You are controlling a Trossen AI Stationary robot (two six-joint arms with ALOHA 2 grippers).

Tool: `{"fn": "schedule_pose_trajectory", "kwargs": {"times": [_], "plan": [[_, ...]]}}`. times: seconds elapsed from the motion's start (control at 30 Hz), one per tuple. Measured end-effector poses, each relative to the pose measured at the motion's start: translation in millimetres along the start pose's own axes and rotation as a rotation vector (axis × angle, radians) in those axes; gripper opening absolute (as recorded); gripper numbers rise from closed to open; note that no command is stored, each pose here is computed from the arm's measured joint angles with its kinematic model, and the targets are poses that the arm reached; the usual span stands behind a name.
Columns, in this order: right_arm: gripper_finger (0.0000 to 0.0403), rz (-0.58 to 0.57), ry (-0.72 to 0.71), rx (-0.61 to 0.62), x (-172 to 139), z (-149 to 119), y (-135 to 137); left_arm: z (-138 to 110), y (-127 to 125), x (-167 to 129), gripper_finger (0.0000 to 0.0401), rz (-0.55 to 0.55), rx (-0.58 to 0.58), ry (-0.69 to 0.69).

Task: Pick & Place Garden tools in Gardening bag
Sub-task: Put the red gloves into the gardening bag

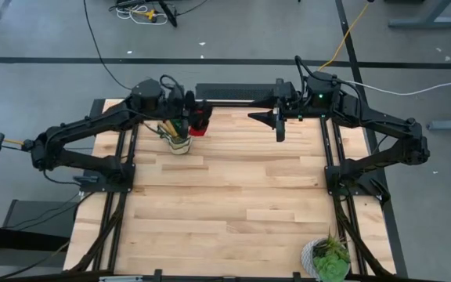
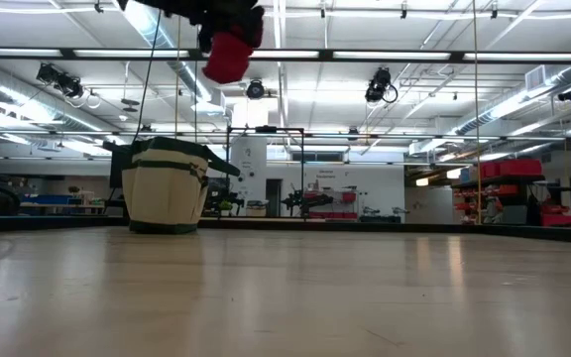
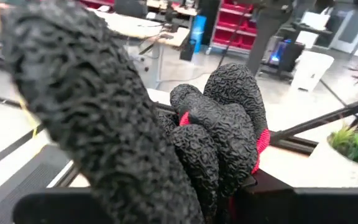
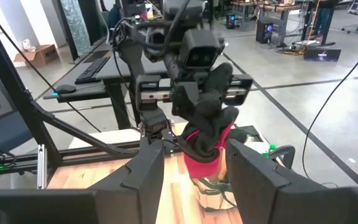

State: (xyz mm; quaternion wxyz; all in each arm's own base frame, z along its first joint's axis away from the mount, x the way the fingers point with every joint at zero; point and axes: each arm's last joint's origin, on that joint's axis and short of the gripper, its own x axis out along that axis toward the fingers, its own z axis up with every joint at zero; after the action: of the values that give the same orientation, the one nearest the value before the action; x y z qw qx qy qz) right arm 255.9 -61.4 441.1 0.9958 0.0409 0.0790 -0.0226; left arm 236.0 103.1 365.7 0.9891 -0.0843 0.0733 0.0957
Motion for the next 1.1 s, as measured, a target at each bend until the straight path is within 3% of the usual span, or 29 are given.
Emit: {"fn": "schedule_pose_trajectory", "kwargs": {"times": [0.33,0.47,0.93,1.1], "plan": [[0.0171,-0.005,-0.004,0.0,-0.3,0.4,-1.5,-24.3,11.7,-39.8,0.0048,0.112,0.012,-0.032],[0.0171,-0.005,-0.004,0.0,-0.2,0.4,-1.5,-32.3,16.9,-49.2,0.0048,0.105,0.013,-0.028],[0.0171,-0.05,-0.007,0.021,-0.2,0.5,-2.8,-49.3,33.3,-57.2,0.0048,0.177,0.062,0.05],[0.0171,-0.056,-0.008,0.024,-0.2,0.6,-2.9,-64.7,43.3,-54.7,0.0048,0.2,0.015,0.093]]}}
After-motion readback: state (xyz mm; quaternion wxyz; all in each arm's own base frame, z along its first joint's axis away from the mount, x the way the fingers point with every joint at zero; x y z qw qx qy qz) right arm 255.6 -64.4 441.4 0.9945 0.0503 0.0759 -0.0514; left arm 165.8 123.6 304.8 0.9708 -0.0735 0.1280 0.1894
